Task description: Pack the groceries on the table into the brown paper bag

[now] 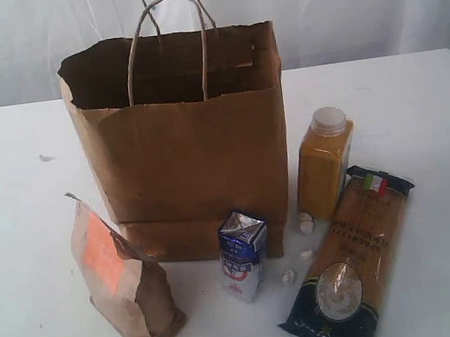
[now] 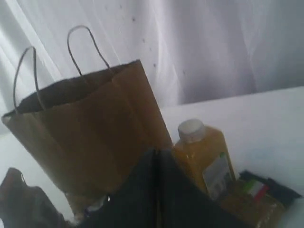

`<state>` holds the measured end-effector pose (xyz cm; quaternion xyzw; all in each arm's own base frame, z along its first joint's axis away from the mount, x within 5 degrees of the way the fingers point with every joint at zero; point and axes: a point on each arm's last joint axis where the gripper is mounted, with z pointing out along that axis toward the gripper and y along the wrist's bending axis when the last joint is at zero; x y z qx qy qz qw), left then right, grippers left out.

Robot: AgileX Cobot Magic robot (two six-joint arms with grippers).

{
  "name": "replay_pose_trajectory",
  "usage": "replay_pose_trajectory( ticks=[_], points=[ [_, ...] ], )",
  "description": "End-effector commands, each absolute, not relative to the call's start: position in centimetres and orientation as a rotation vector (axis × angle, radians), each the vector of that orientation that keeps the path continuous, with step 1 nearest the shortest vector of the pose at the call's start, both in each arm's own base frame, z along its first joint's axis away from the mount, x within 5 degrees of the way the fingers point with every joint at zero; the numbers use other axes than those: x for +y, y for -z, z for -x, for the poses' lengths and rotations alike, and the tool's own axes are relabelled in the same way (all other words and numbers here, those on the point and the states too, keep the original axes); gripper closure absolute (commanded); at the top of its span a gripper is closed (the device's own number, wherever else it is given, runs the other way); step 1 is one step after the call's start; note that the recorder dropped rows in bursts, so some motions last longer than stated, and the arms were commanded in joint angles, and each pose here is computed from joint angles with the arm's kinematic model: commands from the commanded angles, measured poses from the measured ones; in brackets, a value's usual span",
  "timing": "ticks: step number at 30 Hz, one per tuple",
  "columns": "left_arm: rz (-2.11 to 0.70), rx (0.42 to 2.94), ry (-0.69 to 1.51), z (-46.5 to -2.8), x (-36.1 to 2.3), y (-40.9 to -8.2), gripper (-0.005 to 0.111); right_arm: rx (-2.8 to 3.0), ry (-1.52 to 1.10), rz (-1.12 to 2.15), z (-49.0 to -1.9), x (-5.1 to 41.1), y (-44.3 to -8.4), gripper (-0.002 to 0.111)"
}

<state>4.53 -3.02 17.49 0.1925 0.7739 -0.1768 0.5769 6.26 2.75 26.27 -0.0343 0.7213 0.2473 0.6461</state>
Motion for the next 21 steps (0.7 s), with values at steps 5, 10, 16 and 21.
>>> replay_pose_trajectory(
  ticks=[5,10,16,21],
  points=[
    [-0.472,1.802,0.378,-4.6,-2.9,-17.4,0.107,1.894,-0.358,0.25,-9.4,3.9,-34.0,0.092],
    [-0.472,1.802,0.378,-4.6,-2.9,-17.4,0.107,2.031,-0.406,0.148,-13.1,5.5,-34.3,0.036],
    [-0.472,1.802,0.378,-4.6,-2.9,-17.4,0.107,2.204,-0.401,0.077,-19.2,8.2,-33.3,0.026],
    [-0.472,1.802,0.378,-4.6,-2.9,-17.4,0.107,2.271,-0.414,0.0,-23.6,10.0,-32.7,0.026]
  ],
)
